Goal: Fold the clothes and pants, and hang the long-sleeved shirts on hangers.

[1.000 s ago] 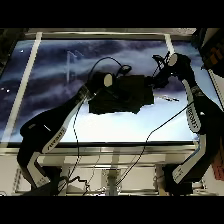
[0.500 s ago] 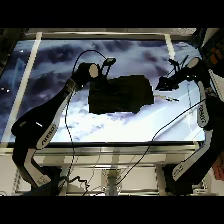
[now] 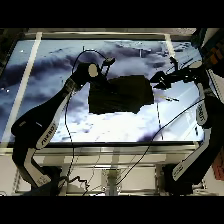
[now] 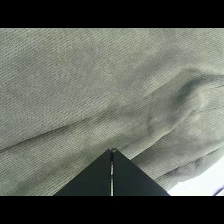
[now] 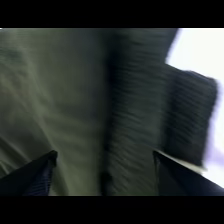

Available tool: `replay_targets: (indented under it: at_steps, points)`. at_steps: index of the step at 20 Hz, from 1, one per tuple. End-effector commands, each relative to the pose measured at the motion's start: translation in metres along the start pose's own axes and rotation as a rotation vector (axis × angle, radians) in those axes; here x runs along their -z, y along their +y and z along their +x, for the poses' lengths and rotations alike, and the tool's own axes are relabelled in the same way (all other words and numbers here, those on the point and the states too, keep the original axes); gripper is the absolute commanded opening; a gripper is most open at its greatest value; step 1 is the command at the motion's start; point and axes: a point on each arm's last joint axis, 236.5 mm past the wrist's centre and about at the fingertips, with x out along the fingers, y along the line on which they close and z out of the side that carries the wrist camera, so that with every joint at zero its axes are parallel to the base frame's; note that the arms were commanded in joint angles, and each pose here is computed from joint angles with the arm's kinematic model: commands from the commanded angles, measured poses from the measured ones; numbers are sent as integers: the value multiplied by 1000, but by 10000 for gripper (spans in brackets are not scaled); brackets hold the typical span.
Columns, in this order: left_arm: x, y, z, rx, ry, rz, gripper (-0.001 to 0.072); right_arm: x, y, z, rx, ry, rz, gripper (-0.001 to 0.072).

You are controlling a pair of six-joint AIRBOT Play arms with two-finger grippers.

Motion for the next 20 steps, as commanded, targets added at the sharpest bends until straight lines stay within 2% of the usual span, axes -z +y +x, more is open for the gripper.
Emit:
replay_targets:
  at_steps: [1,6,11,14,18,20]
  points:
    - [0,-1,0,4,0,-2,14,-8,-1,30,145,-19,-76,706]
    - [0,-1,0,3,0,18,13,-14,-41,30,444,-27,-128,705]
    - [0,0,0,3,1,17,13,-32,-43,0,520,-71,-128,693]
    - [0,-1,0,4,1,17,13,-17,-51,-2,467,-14,-57,683]
    - [0,-1,0,4,2,17,14,-7,-66,-12,301,11,65,643]
    - [0,-1,0,4,1,17,14,5,-73,-14,187,49,158,646]
